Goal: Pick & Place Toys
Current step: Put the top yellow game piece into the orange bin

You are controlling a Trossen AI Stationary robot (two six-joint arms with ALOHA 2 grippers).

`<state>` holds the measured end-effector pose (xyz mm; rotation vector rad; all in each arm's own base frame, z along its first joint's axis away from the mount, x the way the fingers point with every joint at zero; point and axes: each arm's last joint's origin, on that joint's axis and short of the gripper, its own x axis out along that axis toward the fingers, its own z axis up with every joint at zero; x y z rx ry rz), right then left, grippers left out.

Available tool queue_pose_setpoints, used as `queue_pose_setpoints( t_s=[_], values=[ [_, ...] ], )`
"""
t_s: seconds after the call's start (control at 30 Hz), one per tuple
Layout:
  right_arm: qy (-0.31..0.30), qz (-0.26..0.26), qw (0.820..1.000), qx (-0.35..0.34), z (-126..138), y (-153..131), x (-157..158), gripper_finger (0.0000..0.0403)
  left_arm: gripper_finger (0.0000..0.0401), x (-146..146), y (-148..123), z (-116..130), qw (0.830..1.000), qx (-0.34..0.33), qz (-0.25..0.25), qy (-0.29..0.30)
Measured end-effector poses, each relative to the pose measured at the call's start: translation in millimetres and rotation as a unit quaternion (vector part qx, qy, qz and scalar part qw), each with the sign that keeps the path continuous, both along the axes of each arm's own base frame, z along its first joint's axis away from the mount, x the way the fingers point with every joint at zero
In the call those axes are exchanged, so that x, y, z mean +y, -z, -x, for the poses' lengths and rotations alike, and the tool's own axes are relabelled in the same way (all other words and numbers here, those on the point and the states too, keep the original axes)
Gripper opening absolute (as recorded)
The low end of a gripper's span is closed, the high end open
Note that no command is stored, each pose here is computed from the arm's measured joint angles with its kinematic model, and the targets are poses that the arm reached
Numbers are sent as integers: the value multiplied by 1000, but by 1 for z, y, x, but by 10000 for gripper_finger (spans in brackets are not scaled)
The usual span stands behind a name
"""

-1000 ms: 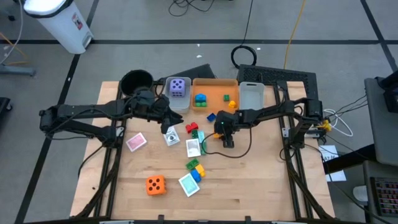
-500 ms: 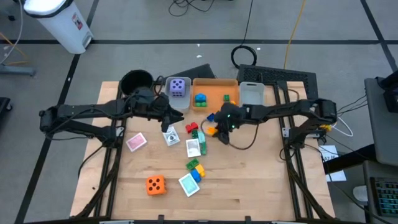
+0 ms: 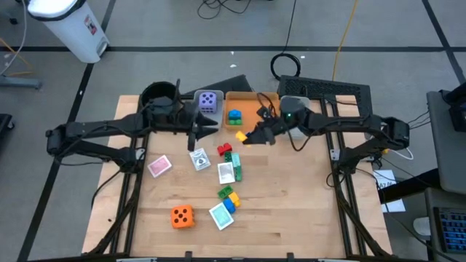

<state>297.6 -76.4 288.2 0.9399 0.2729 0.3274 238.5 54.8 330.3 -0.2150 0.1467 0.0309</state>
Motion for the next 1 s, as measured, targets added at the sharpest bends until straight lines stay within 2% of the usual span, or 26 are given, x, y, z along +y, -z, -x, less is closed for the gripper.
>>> queue_pose_setpoints(
  t_s=[0.1,0.23,0.4,0.57,0.7,1.0],
  values=[
    [-13,-26,1000,-4,-1,0,-3,128,155,-1,-14,-1,999,5,-38,-3],
    [-40,-73,996,-13,-6,-1,-7,129,196,-8,-37,-4,993,10,-114,-5],
    [-70,-128,989,-38,-16,1,-9,129,257,-19,-63,-13,979,39,-199,-9],
    [-76,-186,978,-50,-23,6,-16,129,296,-30,-73,-34,958,96,-271,10],
    [-86,-227,969,-42,-27,13,-21,129,305,-41,-72,-51,933,140,-330,26],
    [-91,-261,960,-40,-31,21,-27,130,288,-56,-57,-71,893,188,-406,52]
  ],
)
